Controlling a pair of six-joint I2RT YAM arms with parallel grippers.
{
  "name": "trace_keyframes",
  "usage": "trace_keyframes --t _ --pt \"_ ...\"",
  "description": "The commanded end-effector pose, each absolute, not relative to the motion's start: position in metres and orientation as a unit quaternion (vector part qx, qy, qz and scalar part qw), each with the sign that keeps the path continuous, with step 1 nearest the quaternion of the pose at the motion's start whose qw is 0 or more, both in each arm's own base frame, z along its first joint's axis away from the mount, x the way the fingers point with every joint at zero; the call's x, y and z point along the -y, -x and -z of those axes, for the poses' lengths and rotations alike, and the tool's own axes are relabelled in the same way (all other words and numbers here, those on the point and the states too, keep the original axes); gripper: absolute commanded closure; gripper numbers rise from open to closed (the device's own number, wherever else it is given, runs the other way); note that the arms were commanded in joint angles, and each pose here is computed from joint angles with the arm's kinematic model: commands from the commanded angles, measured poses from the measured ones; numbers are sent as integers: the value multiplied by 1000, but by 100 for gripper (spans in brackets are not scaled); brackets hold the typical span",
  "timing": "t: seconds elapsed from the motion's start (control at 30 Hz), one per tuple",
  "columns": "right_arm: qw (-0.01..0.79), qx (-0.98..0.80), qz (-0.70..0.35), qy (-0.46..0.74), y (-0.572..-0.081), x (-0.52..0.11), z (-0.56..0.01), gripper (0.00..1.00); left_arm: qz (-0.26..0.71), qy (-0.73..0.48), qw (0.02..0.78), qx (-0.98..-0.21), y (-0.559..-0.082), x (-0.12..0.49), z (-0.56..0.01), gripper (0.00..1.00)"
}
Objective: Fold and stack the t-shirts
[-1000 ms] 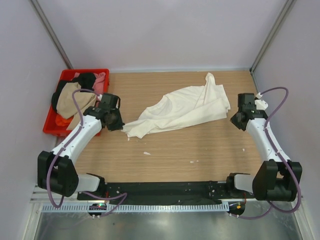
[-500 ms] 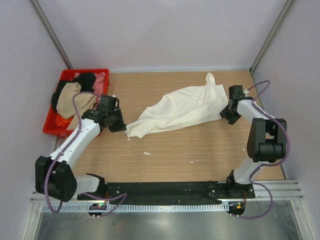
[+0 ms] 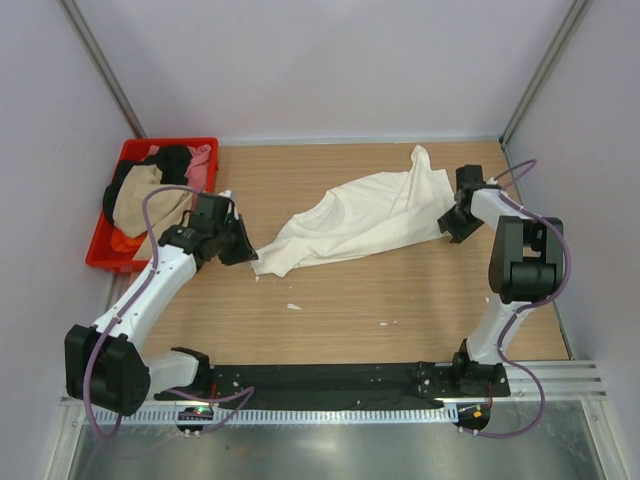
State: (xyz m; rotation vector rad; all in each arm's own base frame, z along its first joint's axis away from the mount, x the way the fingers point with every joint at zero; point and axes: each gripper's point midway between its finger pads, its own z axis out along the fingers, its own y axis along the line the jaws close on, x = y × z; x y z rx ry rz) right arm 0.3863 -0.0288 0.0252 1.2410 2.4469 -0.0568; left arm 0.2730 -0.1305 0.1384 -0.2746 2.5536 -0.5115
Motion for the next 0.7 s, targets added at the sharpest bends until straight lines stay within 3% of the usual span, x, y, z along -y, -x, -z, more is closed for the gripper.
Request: trace_keyframes --t 0.0,0.5,0.57,0.6,0.67 --pt "222 -858 25 -462 -403 36 -43 57 217 89 281 -931 -278 139 -151 100" --pt "186 -850 69 -487 -391 44 -9 58 202 92 295 -929 -278 132 -155 100" --pt "188 -849 73 -488 -389 46 -7 69 202 93 295 -929 -278 132 -155 100" --pt "189 -851 79 -484 -388 48 -7 85 202 95 294 -929 -278 132 -155 100" --pt "193 -852 89 -478 -389 52 -11 98 202 95 297 -929 -278 131 -156 100"
